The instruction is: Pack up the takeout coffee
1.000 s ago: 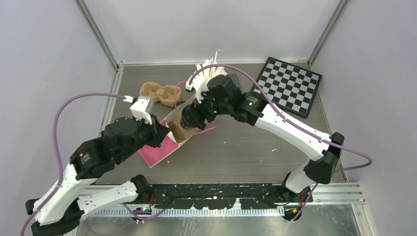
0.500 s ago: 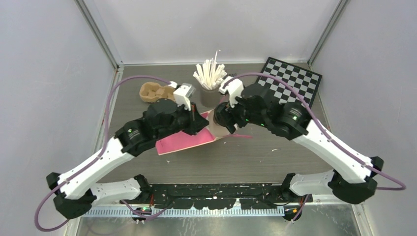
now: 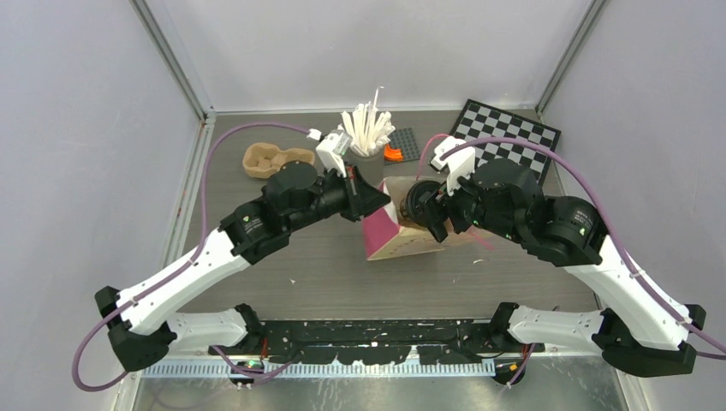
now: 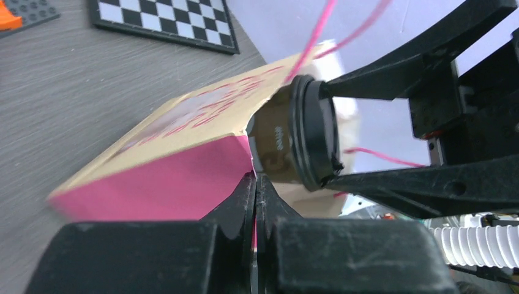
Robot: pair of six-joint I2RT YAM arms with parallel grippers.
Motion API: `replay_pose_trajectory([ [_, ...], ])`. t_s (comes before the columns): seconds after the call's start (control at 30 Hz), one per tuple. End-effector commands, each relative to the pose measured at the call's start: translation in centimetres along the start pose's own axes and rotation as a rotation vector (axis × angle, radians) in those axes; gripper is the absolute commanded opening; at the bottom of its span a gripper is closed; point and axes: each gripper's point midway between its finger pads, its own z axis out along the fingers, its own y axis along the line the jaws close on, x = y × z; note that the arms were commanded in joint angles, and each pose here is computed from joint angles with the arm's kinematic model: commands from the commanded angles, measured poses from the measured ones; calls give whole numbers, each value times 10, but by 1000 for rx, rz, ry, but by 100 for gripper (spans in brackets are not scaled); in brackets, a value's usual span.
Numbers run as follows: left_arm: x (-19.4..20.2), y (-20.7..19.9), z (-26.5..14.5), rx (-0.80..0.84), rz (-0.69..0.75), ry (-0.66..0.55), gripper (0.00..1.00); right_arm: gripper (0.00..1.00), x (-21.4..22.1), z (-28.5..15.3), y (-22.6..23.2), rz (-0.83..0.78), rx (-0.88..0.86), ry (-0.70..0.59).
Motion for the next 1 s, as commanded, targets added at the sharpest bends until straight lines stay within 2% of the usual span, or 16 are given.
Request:
replay_pose_trajectory([
  [0.0,2,22,-28,-82,22,-43,0,75,-3,4,12,-20,-60,-8],
  [0.13,36,62,-41,-191,66,34,2,75,4,18,20,-61,-96,29],
  [0.23,50,74,-41,-210,96,87,5,75,13,28,27,-94,-129,51],
  [0.53,47,83,-35,-233,199,154,7,75,36,47,39,-191,-206,86],
  [0.67,35,96,-41,-254,214,161,11,74,34,50,54,-184,-281,90],
  [0.8,12,96,-43,-228,196,139,20,74,27,55,64,-148,-318,59],
  [0.97,14,87,-53,-246,116,218,40,73,27,61,74,-132,-328,43],
])
